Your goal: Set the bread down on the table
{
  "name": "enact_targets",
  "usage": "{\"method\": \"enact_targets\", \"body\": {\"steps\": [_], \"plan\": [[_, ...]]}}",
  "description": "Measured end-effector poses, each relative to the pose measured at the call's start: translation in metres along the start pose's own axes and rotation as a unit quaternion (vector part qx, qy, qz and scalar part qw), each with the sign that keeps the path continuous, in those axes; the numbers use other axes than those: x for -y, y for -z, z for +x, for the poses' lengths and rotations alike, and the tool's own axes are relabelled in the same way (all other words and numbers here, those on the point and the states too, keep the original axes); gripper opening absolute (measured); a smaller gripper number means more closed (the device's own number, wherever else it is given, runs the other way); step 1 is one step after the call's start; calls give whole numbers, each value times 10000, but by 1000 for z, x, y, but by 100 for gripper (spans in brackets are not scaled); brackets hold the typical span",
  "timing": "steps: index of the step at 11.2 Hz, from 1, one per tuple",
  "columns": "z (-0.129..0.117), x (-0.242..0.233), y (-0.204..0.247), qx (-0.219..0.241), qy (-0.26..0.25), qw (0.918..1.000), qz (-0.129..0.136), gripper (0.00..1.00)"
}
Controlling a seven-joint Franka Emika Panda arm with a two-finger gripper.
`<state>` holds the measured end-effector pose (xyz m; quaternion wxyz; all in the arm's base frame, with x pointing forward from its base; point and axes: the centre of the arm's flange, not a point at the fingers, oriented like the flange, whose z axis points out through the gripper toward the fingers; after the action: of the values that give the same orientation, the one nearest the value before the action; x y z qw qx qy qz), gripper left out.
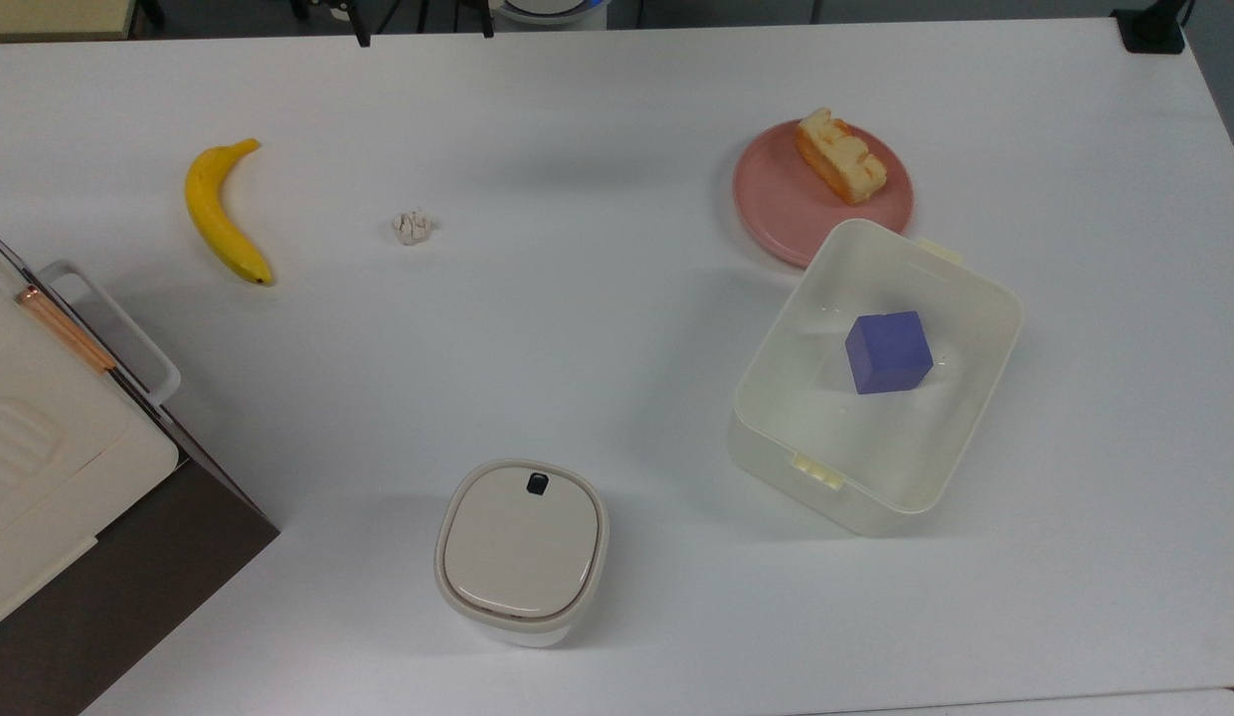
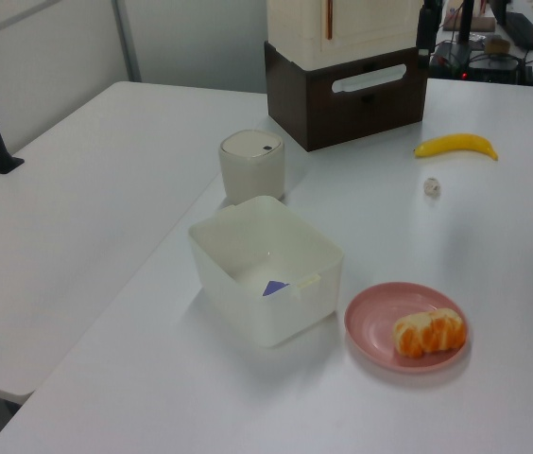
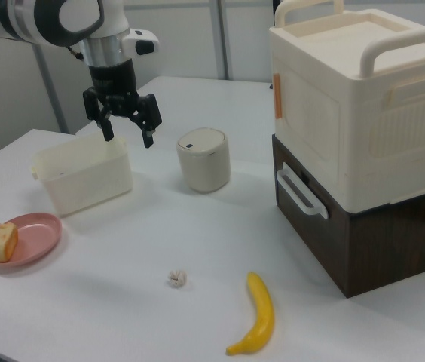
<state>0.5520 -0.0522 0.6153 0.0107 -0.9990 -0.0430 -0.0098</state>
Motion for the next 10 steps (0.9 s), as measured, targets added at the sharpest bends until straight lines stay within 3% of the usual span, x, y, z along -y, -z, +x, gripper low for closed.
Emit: {"method": "enact_targets", "body": {"steps": [7,10], "plan": [[1,5,0,1,82,10000,6,100],[7,45,-3,17,439,9990,46,100]]}}
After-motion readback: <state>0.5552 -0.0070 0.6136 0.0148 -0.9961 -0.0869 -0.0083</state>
